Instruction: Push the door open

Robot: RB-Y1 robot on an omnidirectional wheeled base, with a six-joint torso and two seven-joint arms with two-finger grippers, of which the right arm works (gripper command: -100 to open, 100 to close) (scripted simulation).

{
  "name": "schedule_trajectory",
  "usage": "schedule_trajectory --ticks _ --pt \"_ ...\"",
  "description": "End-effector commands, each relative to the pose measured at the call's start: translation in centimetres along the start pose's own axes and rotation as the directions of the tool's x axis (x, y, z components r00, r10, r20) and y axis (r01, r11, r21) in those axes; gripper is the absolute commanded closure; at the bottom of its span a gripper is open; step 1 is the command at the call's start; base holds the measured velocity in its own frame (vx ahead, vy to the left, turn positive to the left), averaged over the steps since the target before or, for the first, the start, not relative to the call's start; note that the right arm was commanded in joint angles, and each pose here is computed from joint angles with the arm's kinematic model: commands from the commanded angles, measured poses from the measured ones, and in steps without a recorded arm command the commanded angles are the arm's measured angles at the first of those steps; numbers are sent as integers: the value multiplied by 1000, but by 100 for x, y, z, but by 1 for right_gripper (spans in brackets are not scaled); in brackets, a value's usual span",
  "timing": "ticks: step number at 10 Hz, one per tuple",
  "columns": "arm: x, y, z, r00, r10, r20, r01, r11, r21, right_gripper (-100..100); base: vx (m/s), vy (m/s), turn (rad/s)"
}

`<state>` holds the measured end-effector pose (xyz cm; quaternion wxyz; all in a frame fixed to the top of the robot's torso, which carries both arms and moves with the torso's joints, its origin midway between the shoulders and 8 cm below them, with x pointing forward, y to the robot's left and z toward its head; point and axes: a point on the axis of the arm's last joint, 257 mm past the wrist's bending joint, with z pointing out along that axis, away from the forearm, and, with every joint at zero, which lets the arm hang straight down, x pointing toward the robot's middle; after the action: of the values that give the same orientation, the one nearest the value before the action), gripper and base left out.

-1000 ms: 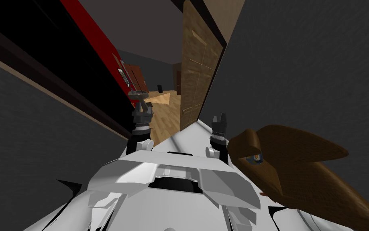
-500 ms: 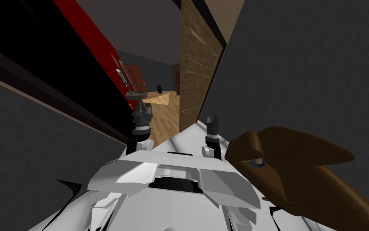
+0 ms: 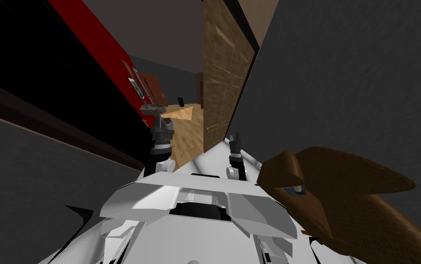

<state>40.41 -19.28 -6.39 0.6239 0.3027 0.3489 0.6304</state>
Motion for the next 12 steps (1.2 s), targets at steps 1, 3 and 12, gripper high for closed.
schedule_trajectory --ticks 1,3,12 --pt "150 -140 -41 999 27 -25 -27 999 19 -100 114 -26 -15" --pt "332 -319 -86 997 60 -57 -58 997 50 -100 109 -16 -13" --pt "1212 -1001 -416 957 204 -204 -164 966 199 -100 98 -29 -15"
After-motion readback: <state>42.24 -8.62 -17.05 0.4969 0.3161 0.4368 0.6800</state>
